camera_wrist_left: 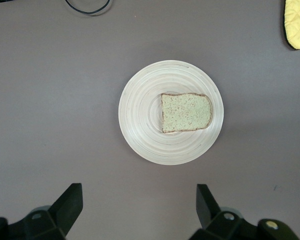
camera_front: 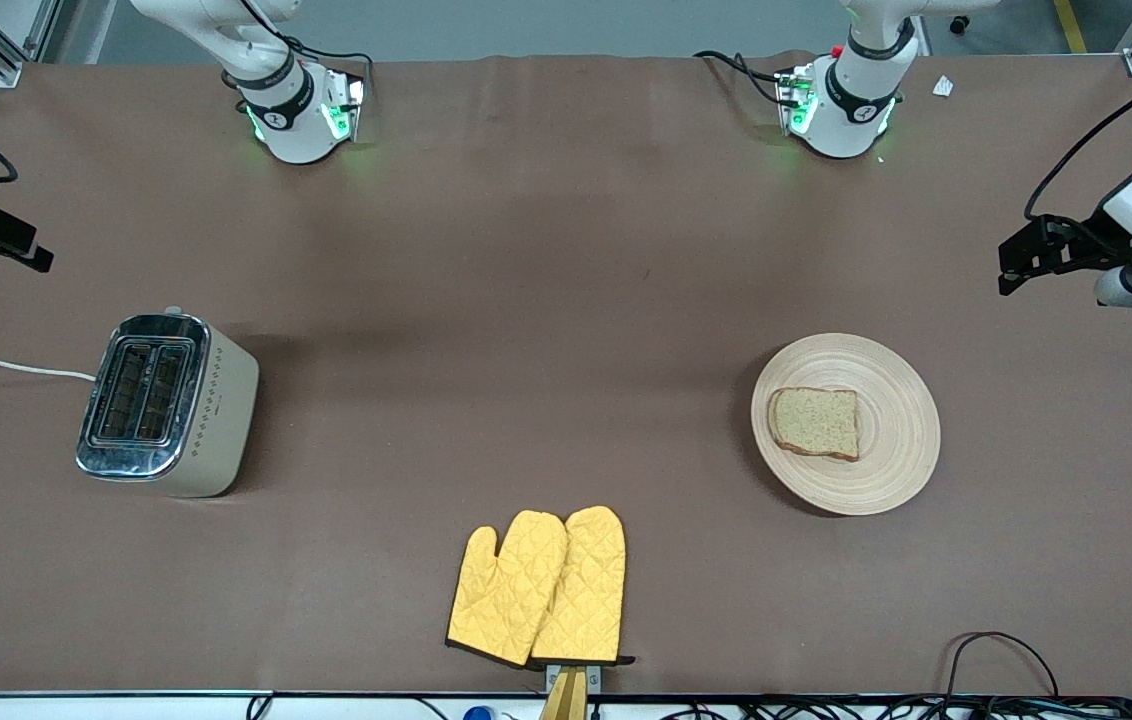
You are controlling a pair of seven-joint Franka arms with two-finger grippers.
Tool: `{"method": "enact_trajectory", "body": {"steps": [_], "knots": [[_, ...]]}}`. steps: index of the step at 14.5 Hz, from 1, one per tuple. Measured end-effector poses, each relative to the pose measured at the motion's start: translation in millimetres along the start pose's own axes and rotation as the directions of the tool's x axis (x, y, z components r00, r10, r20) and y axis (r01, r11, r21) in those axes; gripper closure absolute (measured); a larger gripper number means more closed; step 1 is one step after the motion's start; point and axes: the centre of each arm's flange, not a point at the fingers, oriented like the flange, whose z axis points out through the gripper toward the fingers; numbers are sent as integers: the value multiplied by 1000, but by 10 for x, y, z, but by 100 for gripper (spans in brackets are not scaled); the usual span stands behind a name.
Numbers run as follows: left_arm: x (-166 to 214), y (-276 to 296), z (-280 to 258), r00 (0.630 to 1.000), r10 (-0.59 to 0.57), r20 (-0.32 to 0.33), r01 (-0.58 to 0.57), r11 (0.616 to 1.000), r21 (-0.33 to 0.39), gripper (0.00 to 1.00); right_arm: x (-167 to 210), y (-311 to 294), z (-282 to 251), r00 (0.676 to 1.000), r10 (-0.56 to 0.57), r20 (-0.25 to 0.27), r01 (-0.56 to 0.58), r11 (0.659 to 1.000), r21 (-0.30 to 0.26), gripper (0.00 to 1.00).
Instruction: Move plate and put bread in toaster
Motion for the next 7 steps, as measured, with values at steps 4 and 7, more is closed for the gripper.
{"method": "enact_trajectory", "body": {"steps": [4, 7], "knots": [[-1, -19, 1, 1000, -3, 0, 3, 1000, 0, 0, 3, 23, -2, 1000, 2, -3, -2, 1000, -23, 0], [-17, -140, 51, 1000, -15, 23, 15, 1000, 0, 0, 2, 22, 4, 1000, 2, -1, -2, 1000, -24, 0]]}}
